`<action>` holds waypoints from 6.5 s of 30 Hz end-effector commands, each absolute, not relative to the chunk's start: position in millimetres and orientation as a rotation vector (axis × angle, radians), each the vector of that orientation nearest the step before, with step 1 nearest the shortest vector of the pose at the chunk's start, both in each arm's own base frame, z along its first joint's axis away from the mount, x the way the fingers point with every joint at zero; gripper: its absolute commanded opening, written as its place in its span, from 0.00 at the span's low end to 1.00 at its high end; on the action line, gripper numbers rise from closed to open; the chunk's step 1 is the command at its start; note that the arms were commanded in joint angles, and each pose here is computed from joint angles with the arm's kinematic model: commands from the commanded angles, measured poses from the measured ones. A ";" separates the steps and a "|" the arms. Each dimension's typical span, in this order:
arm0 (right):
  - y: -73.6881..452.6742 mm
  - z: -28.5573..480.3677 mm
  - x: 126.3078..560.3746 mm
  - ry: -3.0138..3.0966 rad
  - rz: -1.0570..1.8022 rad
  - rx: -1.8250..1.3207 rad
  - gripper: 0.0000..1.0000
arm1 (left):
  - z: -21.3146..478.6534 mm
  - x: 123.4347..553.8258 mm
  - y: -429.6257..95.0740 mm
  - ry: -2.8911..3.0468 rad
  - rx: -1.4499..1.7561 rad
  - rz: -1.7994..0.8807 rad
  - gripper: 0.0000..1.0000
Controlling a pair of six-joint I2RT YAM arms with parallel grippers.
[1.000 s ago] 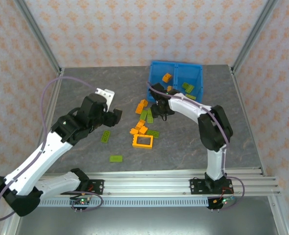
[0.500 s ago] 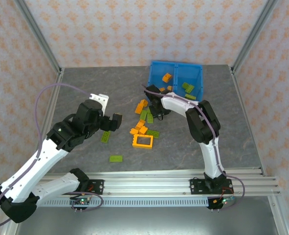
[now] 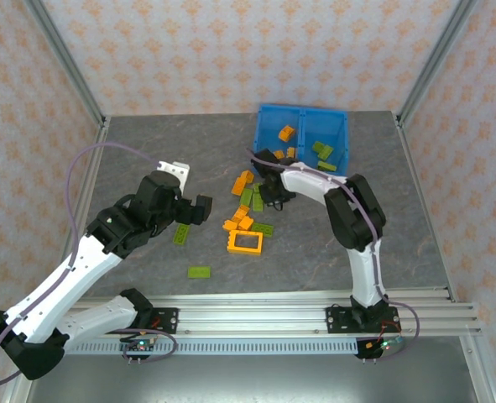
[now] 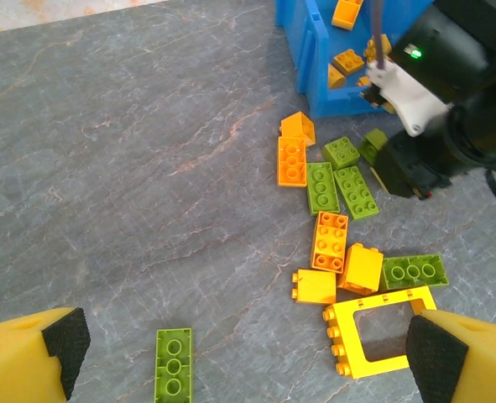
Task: Sort the legos into containers by color
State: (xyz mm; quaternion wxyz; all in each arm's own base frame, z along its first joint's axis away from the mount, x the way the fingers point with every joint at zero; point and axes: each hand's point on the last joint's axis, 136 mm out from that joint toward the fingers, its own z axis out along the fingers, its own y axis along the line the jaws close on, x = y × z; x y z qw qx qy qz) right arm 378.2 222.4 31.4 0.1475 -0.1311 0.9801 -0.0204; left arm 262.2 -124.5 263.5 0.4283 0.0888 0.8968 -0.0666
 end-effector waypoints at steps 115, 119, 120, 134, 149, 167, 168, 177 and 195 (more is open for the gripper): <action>64.3 281.4 252.3 2.283 0.545 0.513 0.95 | 23.4 447.5 -283.0 2.644 -0.262 0.146 0.42; 63.9 282.0 252.4 2.281 0.543 0.514 0.95 | 27.8 445.0 -281.6 2.636 -0.260 0.130 0.34; 64.0 281.7 252.4 2.282 0.543 0.514 0.95 | 30.5 444.8 -281.5 2.634 -0.258 0.128 0.31; 59.3 289.7 250.5 2.251 0.531 0.536 0.95 | 237.7 456.3 -368.9 2.273 -0.004 -0.220 0.25; 52.2 283.9 234.7 2.262 0.500 0.557 0.95 | 223.5 521.1 -461.3 2.024 0.276 -0.361 0.27; 48.3 279.7 229.5 2.267 0.477 0.567 0.95 | 266.4 518.5 -444.7 1.983 0.147 -0.379 0.59; 48.2 279.5 229.6 2.268 0.476 0.566 0.96 | 278.2 514.1 -437.8 1.987 0.131 -0.378 0.59; 71.9 254.5 239.8 2.361 0.557 0.454 0.94 | 354.2 466.7 -343.4 2.050 0.074 -0.412 0.61; 207.5 135.0 309.1 2.720 0.365 0.149 0.90 | 262.1 300.0 -138.3 2.258 0.035 -0.148 0.83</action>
